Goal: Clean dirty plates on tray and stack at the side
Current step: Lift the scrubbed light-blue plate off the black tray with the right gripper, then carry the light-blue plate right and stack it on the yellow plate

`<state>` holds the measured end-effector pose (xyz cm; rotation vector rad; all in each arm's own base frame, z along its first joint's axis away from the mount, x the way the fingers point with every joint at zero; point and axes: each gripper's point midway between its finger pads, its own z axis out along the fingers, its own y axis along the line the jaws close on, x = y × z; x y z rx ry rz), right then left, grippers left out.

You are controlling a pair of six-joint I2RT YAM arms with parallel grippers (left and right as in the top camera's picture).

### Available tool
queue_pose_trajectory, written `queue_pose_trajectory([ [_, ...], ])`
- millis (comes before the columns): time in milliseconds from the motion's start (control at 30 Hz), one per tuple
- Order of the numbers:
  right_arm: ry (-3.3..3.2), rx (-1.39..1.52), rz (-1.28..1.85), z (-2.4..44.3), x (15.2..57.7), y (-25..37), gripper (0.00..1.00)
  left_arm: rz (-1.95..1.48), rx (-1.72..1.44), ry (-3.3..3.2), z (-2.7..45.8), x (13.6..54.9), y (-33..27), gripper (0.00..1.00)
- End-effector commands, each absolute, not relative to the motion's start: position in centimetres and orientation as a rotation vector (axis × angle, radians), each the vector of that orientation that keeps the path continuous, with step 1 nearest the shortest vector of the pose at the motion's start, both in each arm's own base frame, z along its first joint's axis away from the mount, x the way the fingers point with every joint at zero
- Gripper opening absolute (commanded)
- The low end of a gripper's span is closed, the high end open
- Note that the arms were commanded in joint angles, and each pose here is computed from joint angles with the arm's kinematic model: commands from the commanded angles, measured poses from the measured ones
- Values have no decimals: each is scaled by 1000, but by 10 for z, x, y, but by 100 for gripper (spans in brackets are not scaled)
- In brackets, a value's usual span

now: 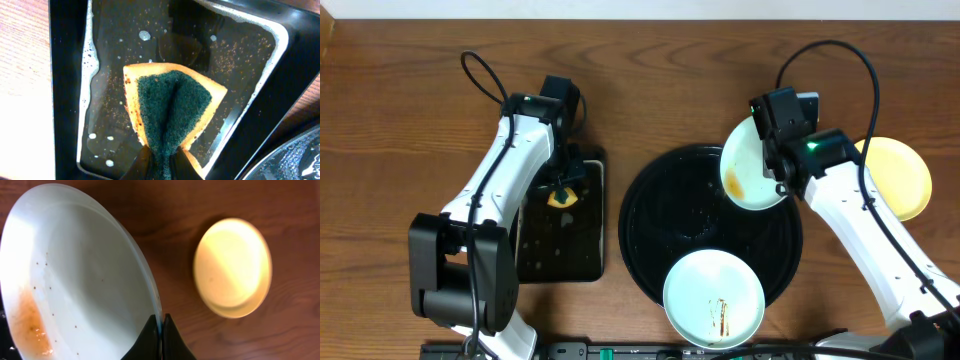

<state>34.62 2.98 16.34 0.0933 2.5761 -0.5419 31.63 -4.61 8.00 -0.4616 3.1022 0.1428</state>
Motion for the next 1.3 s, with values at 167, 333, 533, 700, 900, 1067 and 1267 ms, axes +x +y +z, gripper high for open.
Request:
queue_pose_trajectory([
  [167, 2410, -82, -758, 233, 351, 33, 2, 56, -427, 3125, 66, 311, -53, 8],
  [333, 2357, -168, -797, 256, 352, 44, 2, -89, -374, 3148, 56, 308, -69, 8],
  [533, 2227, -243, -932, 282, 352, 56, 1, -184, -328, 3159, 54, 307, -79, 7],
  [700, 2137, -268, -1011, 297, 347, 67, 2, -186, -325, 3152, 54, 309, -79, 8],
  [900, 2057, -265, -1089, 311, 343, 70, 1, -190, -323, 3141, 54, 311, -80, 8],
  [1067, 2014, -270, -1133, 319, 341, 72, 1, -192, -322, 3138, 54, 312, -80, 8],
  [1267, 2011, -267, -1134, 319, 341, 72, 1, -192, -322, 3138, 54, 312, -80, 7],
])
